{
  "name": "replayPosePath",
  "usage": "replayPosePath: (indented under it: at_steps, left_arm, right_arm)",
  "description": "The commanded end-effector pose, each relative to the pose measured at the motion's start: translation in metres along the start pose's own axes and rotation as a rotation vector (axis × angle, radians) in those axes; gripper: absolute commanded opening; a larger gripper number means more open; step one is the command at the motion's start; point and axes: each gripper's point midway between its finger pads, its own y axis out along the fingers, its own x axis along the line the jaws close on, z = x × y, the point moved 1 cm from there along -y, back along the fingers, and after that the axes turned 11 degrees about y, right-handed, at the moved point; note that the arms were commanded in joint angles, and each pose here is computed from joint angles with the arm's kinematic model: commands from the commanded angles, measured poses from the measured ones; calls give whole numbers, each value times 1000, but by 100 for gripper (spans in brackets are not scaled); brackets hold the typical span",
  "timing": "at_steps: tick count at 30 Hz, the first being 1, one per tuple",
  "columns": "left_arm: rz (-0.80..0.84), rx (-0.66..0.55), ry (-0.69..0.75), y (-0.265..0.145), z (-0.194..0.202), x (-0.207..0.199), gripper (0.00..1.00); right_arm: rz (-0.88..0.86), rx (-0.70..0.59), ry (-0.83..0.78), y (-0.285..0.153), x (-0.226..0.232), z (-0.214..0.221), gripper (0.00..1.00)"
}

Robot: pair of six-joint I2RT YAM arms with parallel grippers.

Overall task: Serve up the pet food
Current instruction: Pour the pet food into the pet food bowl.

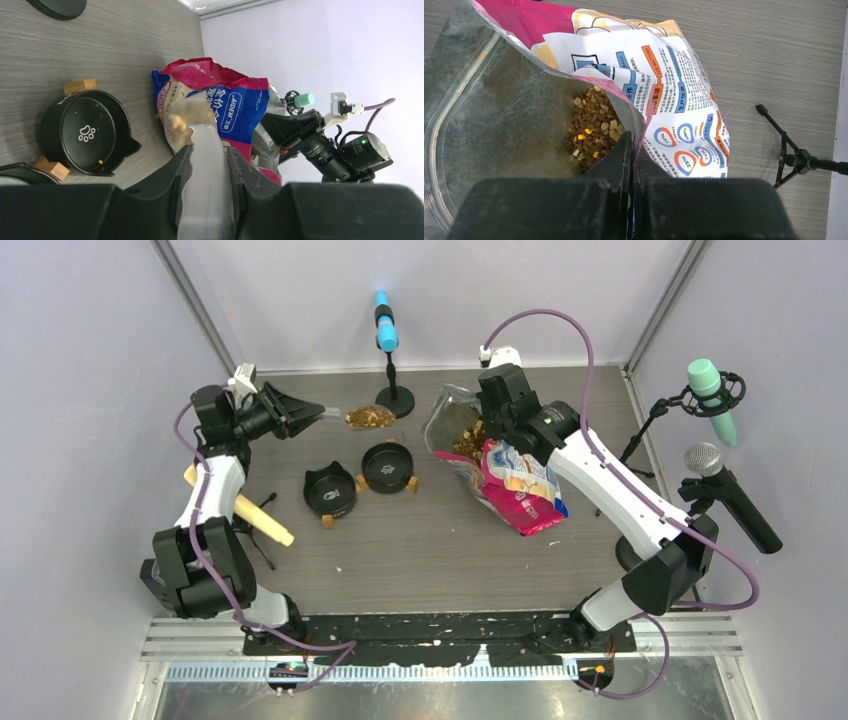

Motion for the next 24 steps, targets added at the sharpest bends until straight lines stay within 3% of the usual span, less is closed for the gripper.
replayPosePath:
  at_steps: [1,24]
  left_arm:
    - [40,32,96,3,-8,-10,0]
    - [116,72,133,15,-25,-10,0]
  right_arm:
    - [13,-32,27,3,0,-13,5]
    - [19,-25,24,4,-1,-14,5]
